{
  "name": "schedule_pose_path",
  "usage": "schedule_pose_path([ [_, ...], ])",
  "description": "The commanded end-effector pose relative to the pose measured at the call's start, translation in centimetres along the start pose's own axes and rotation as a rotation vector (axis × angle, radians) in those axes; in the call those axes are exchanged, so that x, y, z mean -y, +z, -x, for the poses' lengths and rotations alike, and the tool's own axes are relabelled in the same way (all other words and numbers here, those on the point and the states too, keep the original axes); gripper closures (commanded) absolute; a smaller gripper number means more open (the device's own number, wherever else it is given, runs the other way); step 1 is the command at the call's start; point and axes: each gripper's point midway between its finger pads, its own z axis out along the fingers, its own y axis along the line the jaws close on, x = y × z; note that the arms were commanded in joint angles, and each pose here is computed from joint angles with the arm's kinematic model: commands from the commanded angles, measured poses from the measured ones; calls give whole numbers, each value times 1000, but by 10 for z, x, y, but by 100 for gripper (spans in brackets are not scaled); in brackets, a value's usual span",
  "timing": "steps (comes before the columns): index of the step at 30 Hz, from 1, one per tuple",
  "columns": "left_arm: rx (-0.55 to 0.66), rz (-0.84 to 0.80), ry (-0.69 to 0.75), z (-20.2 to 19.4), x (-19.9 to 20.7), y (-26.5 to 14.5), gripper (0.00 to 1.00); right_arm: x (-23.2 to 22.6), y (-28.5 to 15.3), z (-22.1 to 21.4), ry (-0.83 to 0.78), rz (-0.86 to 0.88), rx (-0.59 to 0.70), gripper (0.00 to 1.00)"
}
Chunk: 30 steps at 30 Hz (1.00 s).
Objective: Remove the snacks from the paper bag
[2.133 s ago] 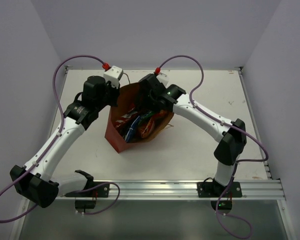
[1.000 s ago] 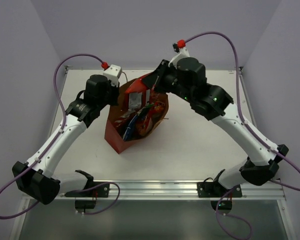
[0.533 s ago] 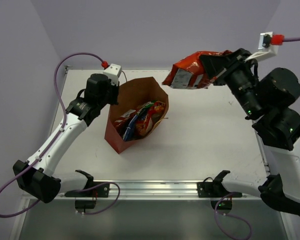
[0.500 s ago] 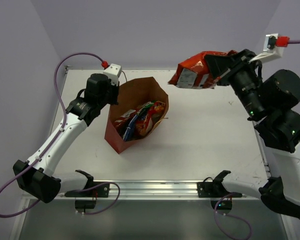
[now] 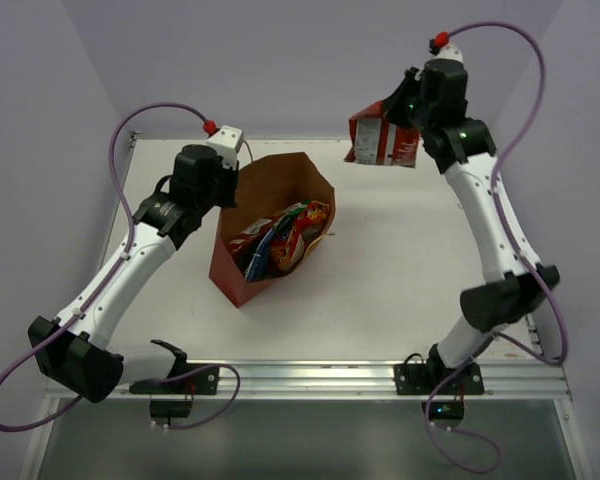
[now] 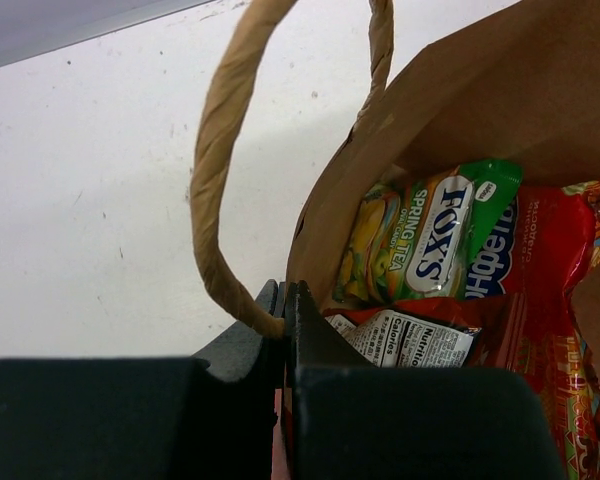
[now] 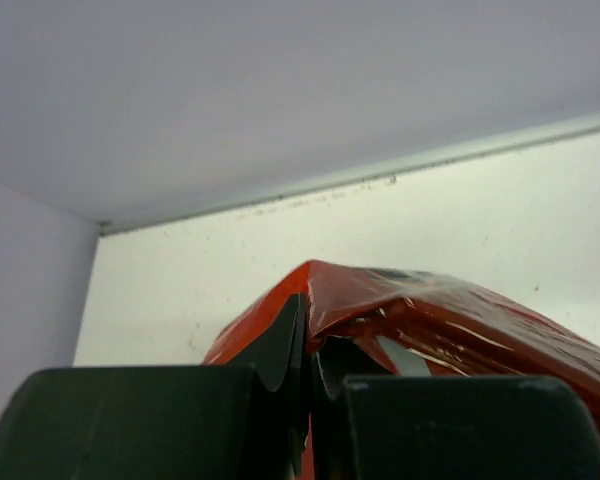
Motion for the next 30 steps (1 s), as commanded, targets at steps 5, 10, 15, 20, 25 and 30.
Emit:
schedule_pose_path([
  [5, 103, 51, -9, 40, -12, -11, 100, -41, 93, 5, -66, 210, 6, 100],
  [10, 104, 54, -5, 42, -13, -12, 100, 8, 128, -113, -10, 166, -206, 100],
  [15, 97, 26, 19, 37, -9, -10, 100, 76, 113, -231, 98, 3, -419, 100],
  [20, 100, 27, 43, 34, -11, -14, 100, 136, 58, -317, 201, -220, -609, 89],
  [25, 121, 48, 54, 39, -16, -21, 100, 142, 13, -299, 155, -281, -631, 32],
  [30, 131, 36, 51, 41, -13, -23, 100, 99, -16, -200, 75, -228, -452, 19],
])
